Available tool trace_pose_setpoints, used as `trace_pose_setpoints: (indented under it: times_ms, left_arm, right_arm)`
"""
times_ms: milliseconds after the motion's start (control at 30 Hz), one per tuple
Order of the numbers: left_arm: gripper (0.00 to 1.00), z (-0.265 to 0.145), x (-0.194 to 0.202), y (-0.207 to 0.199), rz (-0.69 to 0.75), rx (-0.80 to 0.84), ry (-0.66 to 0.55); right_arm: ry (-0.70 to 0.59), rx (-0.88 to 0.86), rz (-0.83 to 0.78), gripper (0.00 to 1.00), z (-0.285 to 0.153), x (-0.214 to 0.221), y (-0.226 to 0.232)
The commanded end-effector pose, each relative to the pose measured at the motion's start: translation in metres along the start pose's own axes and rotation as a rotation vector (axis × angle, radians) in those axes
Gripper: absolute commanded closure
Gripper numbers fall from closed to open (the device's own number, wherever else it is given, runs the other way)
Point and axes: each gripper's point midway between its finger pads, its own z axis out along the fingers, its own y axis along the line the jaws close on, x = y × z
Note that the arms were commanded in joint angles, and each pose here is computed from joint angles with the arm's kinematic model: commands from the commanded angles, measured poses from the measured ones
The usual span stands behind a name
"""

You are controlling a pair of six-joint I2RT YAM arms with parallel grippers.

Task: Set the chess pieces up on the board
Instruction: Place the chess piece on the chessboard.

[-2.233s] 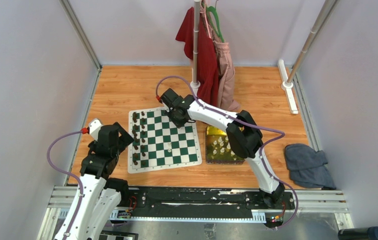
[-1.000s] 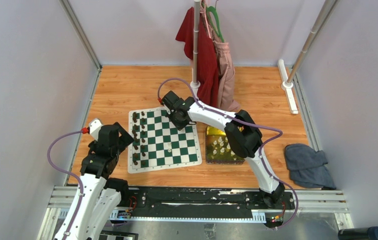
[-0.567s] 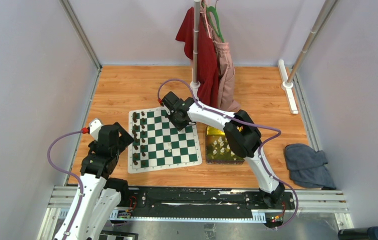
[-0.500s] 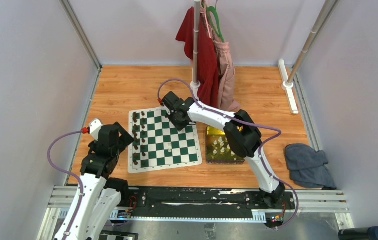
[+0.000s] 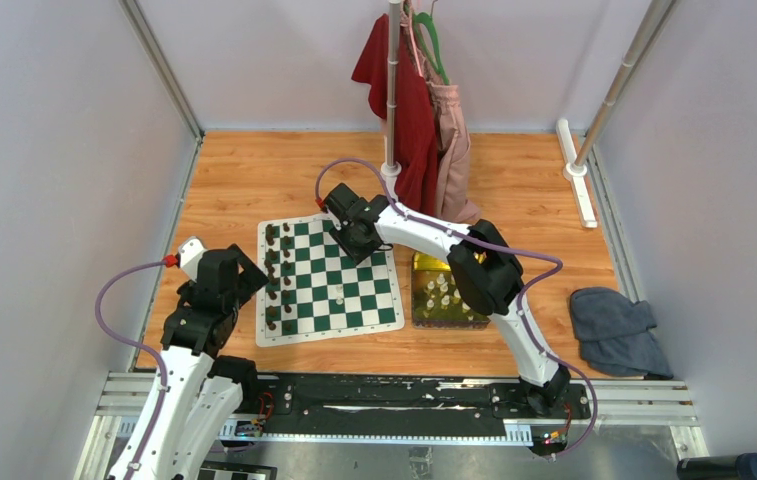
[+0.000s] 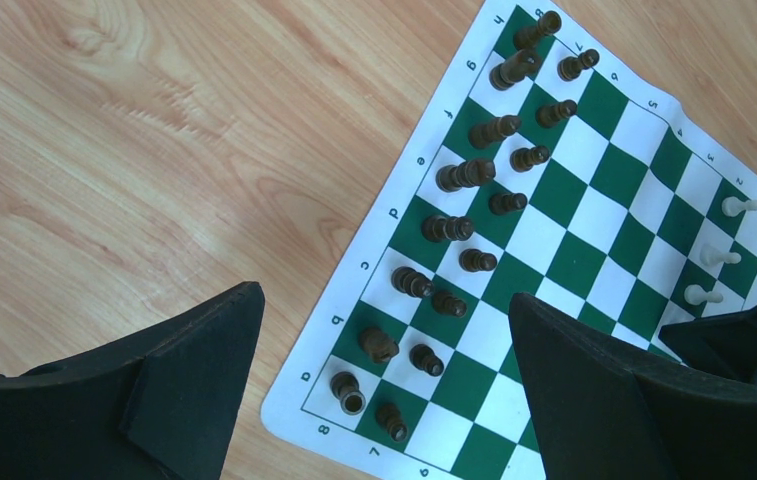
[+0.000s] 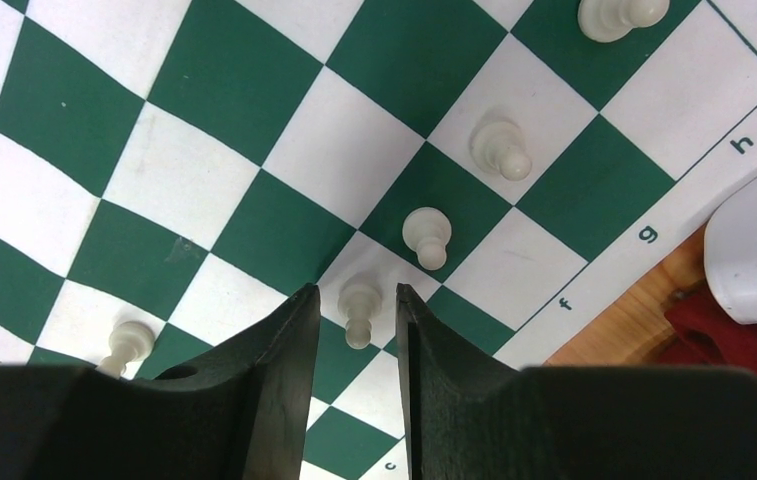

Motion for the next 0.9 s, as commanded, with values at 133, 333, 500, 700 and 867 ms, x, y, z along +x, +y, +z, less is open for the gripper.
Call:
trace_pose_setpoints:
  times_ms: [133, 333, 500, 700, 867]
  left_arm:
    - [0.00, 0.002, -0.002, 0.002, 0.000, -0.007, -0.012]
    - [0.00, 0.001, -0.002, 0.001, -0.002, -0.002, -0.013]
    - [0.00, 0.000, -0.002, 0.001, -0.007, 0.005, -0.019]
    - [0.00, -0.001, -0.003, 0.001, -0.012, 0.011, -0.025]
    - [0.00, -0.002, -0.004, 0.000, -0.014, 0.016, -0.028]
  right_arm:
    - [-0.007, 0.049, -0.016, 0.61, -0.020, -0.002, -0.010]
    - [-0.039, 0.071, -0.041, 0.61, -0.043, -0.010, -0.006]
    - [-0.052, 0.065, -0.069, 0.59, -0.059, -0.008, 0.010]
    - [-0.050, 0.027, -0.116, 0.57, -0.067, 0.002, 0.043]
    - [-0.045, -0.005, -0.134, 0.57, -0.068, 0.008, 0.067]
